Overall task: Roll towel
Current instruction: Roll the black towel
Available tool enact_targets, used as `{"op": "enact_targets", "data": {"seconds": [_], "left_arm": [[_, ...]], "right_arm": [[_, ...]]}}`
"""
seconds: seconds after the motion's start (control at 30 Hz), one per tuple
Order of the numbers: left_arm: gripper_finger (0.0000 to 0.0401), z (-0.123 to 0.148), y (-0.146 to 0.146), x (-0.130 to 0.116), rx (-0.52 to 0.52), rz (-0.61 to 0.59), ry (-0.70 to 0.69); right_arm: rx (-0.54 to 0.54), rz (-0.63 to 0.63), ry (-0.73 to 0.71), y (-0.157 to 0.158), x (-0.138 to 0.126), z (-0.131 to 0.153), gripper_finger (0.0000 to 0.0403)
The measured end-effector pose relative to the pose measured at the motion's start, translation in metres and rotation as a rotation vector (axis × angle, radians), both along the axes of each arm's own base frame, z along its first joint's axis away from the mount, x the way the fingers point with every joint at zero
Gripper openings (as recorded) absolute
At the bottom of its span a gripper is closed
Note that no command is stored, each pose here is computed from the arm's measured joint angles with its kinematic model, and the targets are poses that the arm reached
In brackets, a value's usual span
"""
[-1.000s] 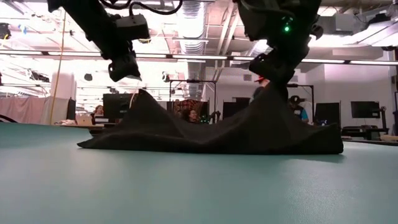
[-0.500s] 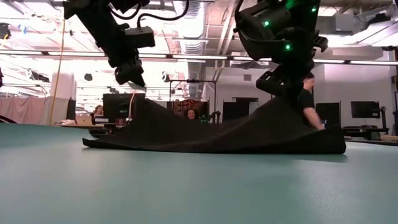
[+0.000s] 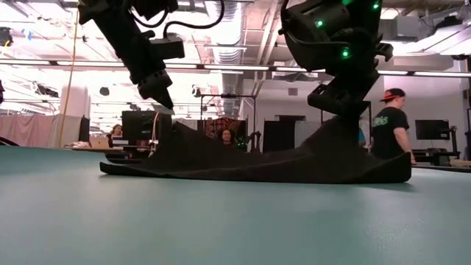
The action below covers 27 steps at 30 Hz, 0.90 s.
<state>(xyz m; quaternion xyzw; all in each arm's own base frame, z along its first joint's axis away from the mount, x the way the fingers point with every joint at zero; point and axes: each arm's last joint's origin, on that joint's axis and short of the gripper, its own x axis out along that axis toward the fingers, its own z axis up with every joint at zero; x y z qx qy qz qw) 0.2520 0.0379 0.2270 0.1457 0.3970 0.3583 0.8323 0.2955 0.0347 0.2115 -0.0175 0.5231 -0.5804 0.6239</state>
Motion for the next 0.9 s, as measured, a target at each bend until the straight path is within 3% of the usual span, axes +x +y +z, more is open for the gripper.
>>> {"op": "enact_targets", "data": {"seconds": [0.2,0.37,0.43,0.53,0.7,0.9], "left_arm": [[0.0,0.0,0.003,-0.003,0.068,0.043,0.05],[0.0,-0.003,0.0,-0.002,-0.031,-0.041,0.052],[0.0,-0.003,0.0,-0.004,0.037,-0.046,0.115],[0.0,-0.001,0.012,-0.007,0.148,0.063,0.157],[0.0,-0.005,0.026,-0.01,-0.042,0.013,0.127],[0.0,-0.006,0.04,-0.013,-0.089,0.024,0.114]], "right_arm": [[0.027,-0.035,0.01,-0.007,0.0,0.0,0.0156],[-0.015,0.075,0.038,0.004,-0.001,0.002,0.0174],[-0.097,0.172,0.011,0.017,-0.003,0.008,0.0174],[-0.127,0.266,-0.024,0.036,-0.011,0.018,0.0169],[-0.051,0.401,-0.064,0.077,-0.028,0.026,0.0165],[-0.015,0.521,-0.156,0.127,-0.054,0.026,0.0165]]}}
